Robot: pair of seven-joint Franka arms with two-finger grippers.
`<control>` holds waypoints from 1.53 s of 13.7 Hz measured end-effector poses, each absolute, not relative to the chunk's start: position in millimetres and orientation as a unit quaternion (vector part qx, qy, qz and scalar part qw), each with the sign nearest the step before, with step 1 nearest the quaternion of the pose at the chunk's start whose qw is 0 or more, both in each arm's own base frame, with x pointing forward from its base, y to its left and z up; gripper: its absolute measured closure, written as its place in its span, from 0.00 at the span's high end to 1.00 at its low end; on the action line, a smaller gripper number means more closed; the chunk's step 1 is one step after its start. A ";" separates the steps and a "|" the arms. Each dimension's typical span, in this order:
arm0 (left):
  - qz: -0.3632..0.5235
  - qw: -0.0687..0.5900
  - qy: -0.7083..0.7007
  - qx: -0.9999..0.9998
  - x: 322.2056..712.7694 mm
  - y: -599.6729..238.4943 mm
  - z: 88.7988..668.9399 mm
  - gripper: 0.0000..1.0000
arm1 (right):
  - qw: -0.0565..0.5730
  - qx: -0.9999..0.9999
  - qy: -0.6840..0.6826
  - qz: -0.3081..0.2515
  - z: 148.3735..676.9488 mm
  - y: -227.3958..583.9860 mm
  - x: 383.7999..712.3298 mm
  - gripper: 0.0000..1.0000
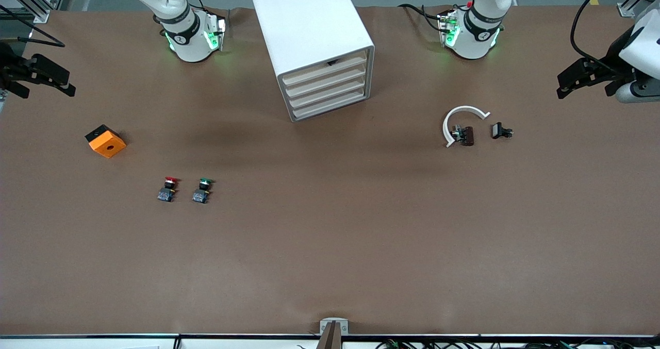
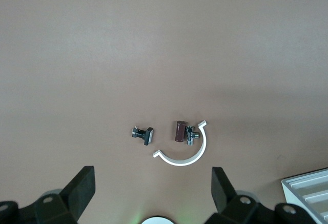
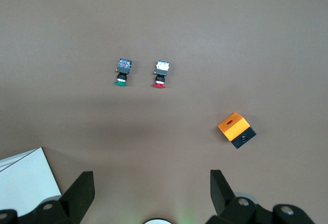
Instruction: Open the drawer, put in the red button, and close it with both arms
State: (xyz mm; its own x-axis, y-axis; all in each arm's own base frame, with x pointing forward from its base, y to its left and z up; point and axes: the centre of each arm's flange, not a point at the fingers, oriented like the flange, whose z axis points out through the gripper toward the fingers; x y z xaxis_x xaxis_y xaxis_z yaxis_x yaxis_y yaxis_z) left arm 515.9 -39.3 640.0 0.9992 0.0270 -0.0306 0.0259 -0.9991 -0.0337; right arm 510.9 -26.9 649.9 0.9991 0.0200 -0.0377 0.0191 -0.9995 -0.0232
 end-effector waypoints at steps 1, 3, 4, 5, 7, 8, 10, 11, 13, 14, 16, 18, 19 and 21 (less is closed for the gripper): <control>0.016 0.017 -0.013 -1.000 516.0 -39.3 639.7 1.00 | 0.011 -1.000 -0.010 0.019 649.9 -26.9 510.9 1.00; 0.017 0.017 -0.013 -1.000 517.0 -39.0 638.1 1.00 | 0.011 -1.000 -0.010 0.019 649.9 -26.9 510.9 1.00; 0.019 0.016 -0.014 -1.000 517.8 -38.3 636.8 1.00 | 0.011 -1.000 -0.010 0.019 649.9 -26.9 510.9 1.00; 0.020 0.016 -0.016 -1.000 518.7 -36.2 635.8 1.00 | 0.011 -1.000 -0.010 0.019 649.9 -26.9 510.9 1.00; 0.020 0.015 -0.028 -0.999 521.1 -22.6 635.0 1.00 | 0.012 -1.000 -0.010 0.019 649.9 -26.9 510.9 1.00; 0.021 0.015 -0.036 -0.999 522.6 -13.8 634.0 1.00 | 0.012 -1.000 -0.010 0.019 649.9 -26.9 510.9 1.00; 0.028 0.014 -0.044 -0.999 526.8 -5.0 627.5 1.00 | 0.012 -1.000 -0.010 0.019 649.9 -26.9 510.9 1.00; 0.033 0.014 -0.044 -0.998 529.7 -4.6 622.3 1.00 | 0.012 -1.000 -0.010 0.019 649.9 -26.9 510.9 1.00; 0.047 0.013 -0.043 -0.998 537.6 -5.1 607.3 1.00 | 0.012 -1.000 -0.010 0.019 649.9 -26.9 510.9 1.00; 0.057 0.013 -0.042 -0.997 543.2 -5.6 595.9 1.00 | 0.012 -1.000 -0.010 0.019 649.9 -26.9 510.9 1.00; 0.083 0.012 -0.047 -0.995 556.5 -10.6 566.9 1.00 | 0.012 -1.000 -0.010 0.019 649.9 -26.9 510.9 1.00; 0.106 0.016 -0.076 -0.991 569.6 -25.3 535.7 1.00 | 0.012 -1.000 -0.010 0.019 649.9 -26.9 510.9 1.00; 0.115 0.020 -0.094 -0.989 574.7 -36.9 521.9 1.00 | 0.012 -1.000 -0.010 0.019 649.9 -26.9 510.9 1.00; 0.132 0.032 -0.139 -0.981 581.1 -64.5 496.8 1.00 | 0.012 -1.000 -0.010 0.019 649.9 -26.9 510.9 1.00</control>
State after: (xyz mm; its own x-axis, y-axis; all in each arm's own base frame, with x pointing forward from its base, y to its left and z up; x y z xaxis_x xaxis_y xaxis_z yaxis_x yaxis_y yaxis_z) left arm 581.1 -64.5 496.8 0.9264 0.2816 -0.2501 0.2645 -0.9592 -0.1003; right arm 510.9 -26.9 649.9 0.9991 0.0199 -0.0374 0.0190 -0.9995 -0.0235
